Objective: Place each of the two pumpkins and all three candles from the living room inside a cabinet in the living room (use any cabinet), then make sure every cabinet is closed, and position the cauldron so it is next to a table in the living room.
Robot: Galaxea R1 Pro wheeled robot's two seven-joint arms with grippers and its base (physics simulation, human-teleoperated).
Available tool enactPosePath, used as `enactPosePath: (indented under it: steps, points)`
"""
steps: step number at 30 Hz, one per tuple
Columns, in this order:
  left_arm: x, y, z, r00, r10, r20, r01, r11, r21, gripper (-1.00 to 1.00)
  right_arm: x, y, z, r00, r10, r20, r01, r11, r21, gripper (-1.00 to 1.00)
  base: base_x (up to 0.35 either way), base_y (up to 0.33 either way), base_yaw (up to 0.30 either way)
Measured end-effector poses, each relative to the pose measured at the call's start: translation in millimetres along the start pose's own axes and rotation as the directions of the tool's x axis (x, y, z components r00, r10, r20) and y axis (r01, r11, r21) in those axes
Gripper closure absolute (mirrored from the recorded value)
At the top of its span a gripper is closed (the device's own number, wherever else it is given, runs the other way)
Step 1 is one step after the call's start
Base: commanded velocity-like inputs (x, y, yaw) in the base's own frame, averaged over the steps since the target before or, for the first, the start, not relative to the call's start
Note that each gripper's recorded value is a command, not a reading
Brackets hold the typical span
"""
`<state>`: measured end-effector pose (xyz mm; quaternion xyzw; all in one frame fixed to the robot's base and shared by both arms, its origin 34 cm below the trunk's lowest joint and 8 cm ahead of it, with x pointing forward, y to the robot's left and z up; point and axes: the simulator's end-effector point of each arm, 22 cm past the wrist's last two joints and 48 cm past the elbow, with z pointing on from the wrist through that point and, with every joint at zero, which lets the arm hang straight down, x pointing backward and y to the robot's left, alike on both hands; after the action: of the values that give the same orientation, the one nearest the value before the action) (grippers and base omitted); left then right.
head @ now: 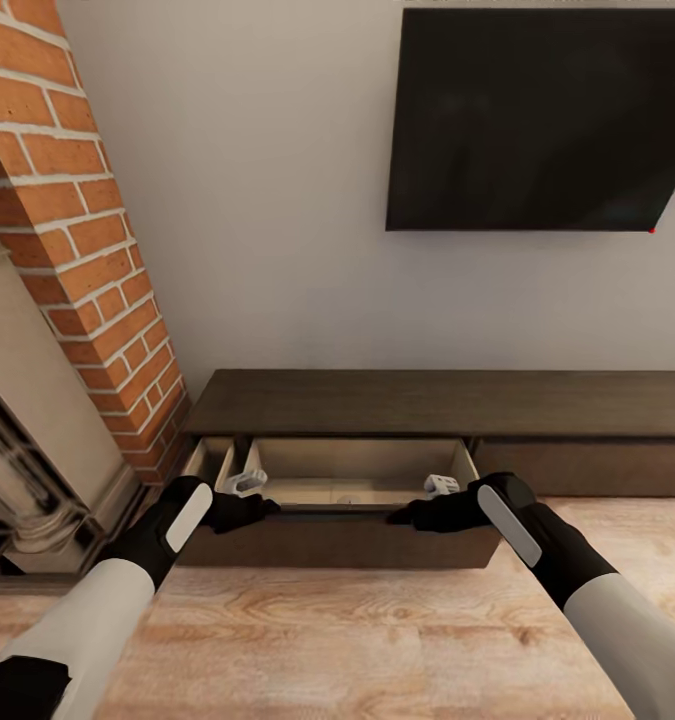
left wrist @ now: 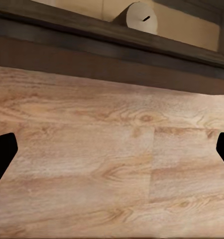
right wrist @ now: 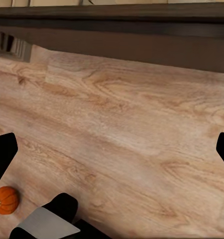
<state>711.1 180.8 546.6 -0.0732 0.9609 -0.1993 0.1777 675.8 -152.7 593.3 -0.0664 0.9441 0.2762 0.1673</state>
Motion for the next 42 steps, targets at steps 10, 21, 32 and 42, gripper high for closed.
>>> enactPosePath:
  steps: [10, 21, 32, 42]
  points:
    - [20.9, 10.6, 9.5, 0.999, -0.014, -0.041, 0.013, 1.0, -0.023, -1.0, 4.4, -3.1, 4.1, 1.0, -0.004, -0.011, 0.004, 1.0, 0.016, -1.0, -0.01, 0.0, 0.0]
    - [40.8, 12.3, 18.5, 0.996, 0.021, -0.09, -0.025, 0.999, -0.045, -1.0, 32.6, -29.8, 15.7, 0.996, 0.053, -0.076, -0.049, 0.997, 0.061, -1.0, -0.085, 0.0, 0.0]
    - [57.2, -9.7, 26.8, 0.987, 0.103, -0.126, -0.108, 0.993, -0.039, -1.0, 64.7, -59.6, 27.5, 0.983, 0.137, -0.122, -0.124, 0.986, 0.11, -1.0, -0.287, 0.0, -0.152]
    - [139.4, 48.1, 47.9, 0.942, 0.111, -0.317, -0.165, 0.975, -0.148, -1.0, 73.2, -71.0, 55.5, 0.985, 0.162, -0.054, -0.154, 0.98, 0.123, -1.0, -0.029, 0.0, -0.186]
